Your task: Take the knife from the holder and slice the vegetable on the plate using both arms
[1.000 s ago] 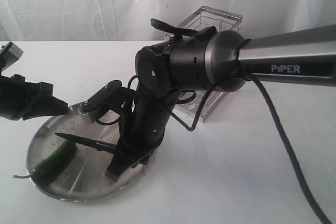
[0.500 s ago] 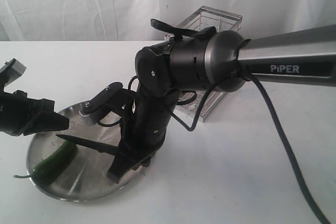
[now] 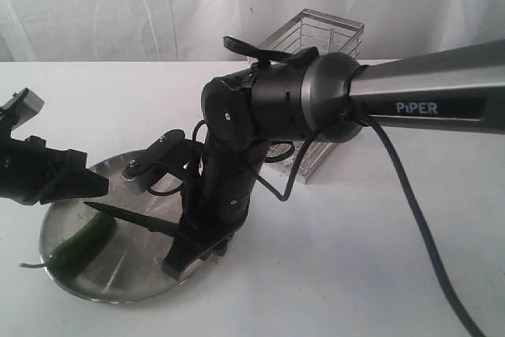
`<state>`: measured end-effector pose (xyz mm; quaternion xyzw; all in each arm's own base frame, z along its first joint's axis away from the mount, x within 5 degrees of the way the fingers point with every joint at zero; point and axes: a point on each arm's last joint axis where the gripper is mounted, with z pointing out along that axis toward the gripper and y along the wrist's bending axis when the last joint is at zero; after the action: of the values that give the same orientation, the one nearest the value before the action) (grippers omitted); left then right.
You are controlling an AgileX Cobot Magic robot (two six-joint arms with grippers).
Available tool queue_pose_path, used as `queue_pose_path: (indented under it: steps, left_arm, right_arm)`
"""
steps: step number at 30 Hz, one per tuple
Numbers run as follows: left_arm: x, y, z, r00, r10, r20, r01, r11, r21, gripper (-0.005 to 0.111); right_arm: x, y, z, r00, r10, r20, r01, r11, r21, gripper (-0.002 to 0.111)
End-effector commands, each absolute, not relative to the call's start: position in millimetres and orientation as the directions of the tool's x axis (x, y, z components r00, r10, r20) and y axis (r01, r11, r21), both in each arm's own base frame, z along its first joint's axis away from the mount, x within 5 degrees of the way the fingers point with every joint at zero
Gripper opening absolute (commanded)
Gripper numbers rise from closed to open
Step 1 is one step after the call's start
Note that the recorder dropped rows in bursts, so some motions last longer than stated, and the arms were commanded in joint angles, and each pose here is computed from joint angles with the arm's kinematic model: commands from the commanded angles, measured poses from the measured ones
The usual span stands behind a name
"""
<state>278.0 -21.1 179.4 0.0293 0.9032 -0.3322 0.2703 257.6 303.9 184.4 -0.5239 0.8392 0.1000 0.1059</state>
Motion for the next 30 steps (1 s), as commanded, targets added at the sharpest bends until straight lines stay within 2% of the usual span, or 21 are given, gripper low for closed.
queue_pose_path:
  steps: [1, 16, 27, 30]
  left_arm:
    - [277, -25, 179, -0.854, -0.128, -0.504, 0.236, 0.768, -0.595, 0.000]
    - [280, -36, 166, -0.870, -0.098, -0.484, 0.228, 0.789, -0.570, 0.000]
    - [282, -40, 174, -0.864, -0.087, -0.497, 0.265, 0.760, -0.594, 0.000]
    - [283, -34, 165, -0.867, -0.076, -0.492, 0.237, 0.806, -0.543, 0.000]
  right_arm:
    - [257, 303, 185, -0.433, -0.856, -0.283, -0.899, 0.434, 0.061, 0.000]
    - [256, 303, 185, -0.433, -0.857, -0.278, -0.899, 0.434, 0.063, 0.000]
    - [257, 303, 185, -0.433, -0.857, -0.280, -0.899, 0.434, 0.062, 0.000]
    - [257, 304, 185, -0.433, -0.856, -0.284, -0.899, 0.434, 0.061, 0.000]
